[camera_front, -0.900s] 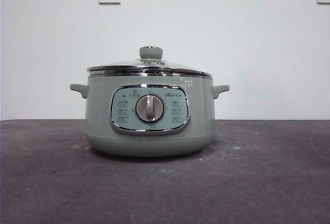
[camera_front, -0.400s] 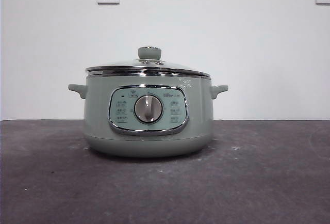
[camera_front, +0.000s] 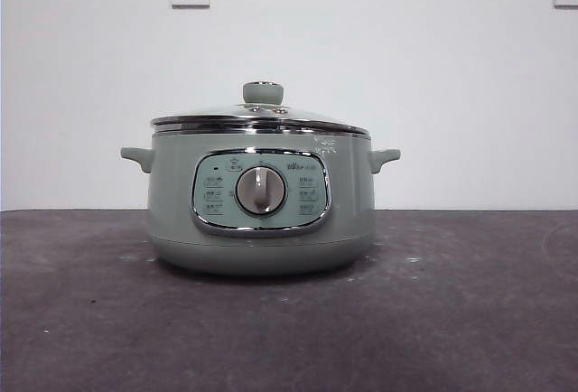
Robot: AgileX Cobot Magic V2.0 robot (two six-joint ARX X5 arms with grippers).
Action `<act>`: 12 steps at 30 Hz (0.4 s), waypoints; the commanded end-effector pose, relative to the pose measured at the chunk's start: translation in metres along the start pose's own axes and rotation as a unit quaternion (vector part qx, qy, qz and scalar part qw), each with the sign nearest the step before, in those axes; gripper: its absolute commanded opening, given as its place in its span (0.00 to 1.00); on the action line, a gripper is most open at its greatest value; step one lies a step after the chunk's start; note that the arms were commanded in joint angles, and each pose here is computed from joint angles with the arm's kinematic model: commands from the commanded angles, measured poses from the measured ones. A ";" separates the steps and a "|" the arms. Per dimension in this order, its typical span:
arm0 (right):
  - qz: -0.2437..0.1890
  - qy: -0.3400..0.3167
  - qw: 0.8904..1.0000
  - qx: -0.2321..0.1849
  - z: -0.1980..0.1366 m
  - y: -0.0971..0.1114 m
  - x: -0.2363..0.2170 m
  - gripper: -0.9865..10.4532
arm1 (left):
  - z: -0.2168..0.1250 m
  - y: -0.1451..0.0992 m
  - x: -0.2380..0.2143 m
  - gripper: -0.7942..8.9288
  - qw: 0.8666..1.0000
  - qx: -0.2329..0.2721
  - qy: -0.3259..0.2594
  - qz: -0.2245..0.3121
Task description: Pick up the pumpkin,open the lid,put the pumpkin in the pot,close the lid
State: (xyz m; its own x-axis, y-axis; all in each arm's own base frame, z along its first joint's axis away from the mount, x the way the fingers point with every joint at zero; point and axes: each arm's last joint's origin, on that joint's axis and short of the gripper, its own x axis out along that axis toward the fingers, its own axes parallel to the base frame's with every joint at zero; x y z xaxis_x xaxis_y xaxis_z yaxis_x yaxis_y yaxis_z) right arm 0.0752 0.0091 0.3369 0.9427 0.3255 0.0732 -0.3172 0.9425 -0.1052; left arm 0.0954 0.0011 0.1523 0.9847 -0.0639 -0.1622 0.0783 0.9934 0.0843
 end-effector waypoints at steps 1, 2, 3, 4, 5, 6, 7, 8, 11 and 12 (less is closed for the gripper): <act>-0.002 -0.005 1.000 -0.002 -0.044 0.001 0.006 0.09 | -0.005 0.000 0.001 0.08 1.000 -0.006 0.005 0.001; -0.003 -0.009 1.000 -0.002 -0.056 0.002 0.007 0.09 | -0.005 0.000 0.001 0.08 1.000 -0.006 0.005 0.001; -0.005 -0.011 1.000 -0.002 -0.069 0.003 0.007 0.09 | -0.005 0.000 0.001 0.08 1.000 -0.006 0.005 0.001; -0.009 -0.011 1.000 -0.002 -0.079 0.003 0.007 0.09 | -0.005 0.000 0.001 0.08 1.000 -0.006 0.005 0.001; -0.018 -0.010 1.000 0.000 -0.090 0.004 0.007 0.09 | -0.005 0.000 0.001 0.08 1.000 -0.006 0.005 0.001; -0.029 -0.005 1.000 0.003 -0.100 0.004 0.007 0.09 | -0.005 0.000 0.001 0.08 1.000 -0.006 0.005 0.001; -0.038 0.001 0.999 0.006 -0.109 0.004 0.007 0.09 | -0.005 0.000 0.001 0.08 1.000 -0.006 0.005 0.001; -0.043 0.008 0.999 0.012 -0.118 0.005 0.007 0.09 | -0.005 0.000 0.001 0.08 1.000 -0.006 0.005 0.002; -0.067 0.024 0.997 0.026 -0.140 0.005 0.007 0.09 | -0.005 0.000 0.001 0.08 1.000 -0.006 0.005 0.001; -0.073 0.028 0.996 0.031 -0.146 0.006 0.007 0.09 | -0.005 0.000 0.001 0.08 1.000 -0.006 0.005 0.001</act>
State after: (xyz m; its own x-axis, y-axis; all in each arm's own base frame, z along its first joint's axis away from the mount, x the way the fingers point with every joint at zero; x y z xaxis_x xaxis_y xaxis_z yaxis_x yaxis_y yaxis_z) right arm 0.0944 0.0056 0.1965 0.9819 0.1881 0.0242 -0.1864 0.9806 -0.0600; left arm 0.0954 0.0011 0.1523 0.9847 -0.0635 -0.1622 0.0779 0.9934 0.0843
